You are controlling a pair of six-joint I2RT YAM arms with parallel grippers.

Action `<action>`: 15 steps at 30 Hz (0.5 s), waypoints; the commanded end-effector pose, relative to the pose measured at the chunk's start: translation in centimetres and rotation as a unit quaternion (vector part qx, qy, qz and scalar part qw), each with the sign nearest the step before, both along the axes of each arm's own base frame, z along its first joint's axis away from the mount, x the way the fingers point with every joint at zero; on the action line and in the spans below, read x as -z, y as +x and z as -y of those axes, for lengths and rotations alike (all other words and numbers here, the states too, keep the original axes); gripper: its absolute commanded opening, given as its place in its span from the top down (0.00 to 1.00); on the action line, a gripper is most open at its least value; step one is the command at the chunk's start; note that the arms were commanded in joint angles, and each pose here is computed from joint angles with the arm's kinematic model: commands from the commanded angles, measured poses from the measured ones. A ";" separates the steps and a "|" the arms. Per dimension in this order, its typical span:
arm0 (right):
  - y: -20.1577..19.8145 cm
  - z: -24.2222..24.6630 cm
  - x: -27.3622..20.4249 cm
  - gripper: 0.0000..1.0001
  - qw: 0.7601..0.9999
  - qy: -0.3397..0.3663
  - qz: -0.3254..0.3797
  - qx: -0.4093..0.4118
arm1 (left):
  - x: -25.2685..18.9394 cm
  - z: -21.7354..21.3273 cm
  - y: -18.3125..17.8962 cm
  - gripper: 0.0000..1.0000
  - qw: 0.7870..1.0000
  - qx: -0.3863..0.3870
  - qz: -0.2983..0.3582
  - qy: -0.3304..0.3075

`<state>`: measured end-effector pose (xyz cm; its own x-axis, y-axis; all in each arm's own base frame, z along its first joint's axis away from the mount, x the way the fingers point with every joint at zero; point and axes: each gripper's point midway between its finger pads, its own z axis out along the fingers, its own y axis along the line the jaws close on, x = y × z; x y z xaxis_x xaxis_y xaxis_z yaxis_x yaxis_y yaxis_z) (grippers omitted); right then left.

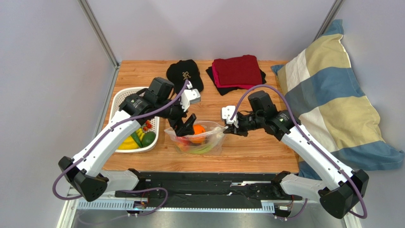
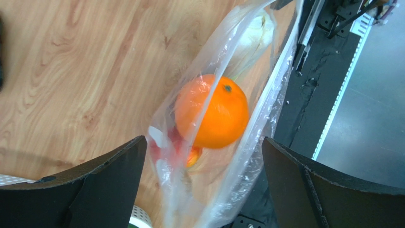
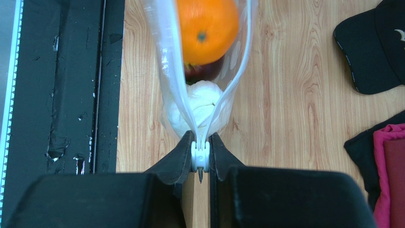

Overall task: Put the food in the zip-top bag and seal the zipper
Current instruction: Place the fake fruit in the zipper food storage bag, then pick up the fake fruit from the bin.

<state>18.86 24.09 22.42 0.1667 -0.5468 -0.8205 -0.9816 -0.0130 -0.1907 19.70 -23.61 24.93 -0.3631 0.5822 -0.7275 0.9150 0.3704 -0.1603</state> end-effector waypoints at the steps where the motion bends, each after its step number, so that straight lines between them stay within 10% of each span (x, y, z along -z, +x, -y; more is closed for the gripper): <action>1: 0.3 -0.6 -1.8 1.00 0.999 0.025 0.028 -0.004 | -4.7 -1.2 -0.6 0.01 0.997 -0.012 0.063 -0.031; 7: 0.4 -0.7 -1.7 1.00 0.999 0.023 0.028 -0.007 | -6.4 -6.8 3.6 0.03 0.984 -0.163 0.041 -0.065; 15: 0.2 -0.7 -1.5 1.00 0.999 0.022 0.028 -0.010 | 5.2 -19.6 8.3 0.18 0.945 -0.320 -0.057 0.045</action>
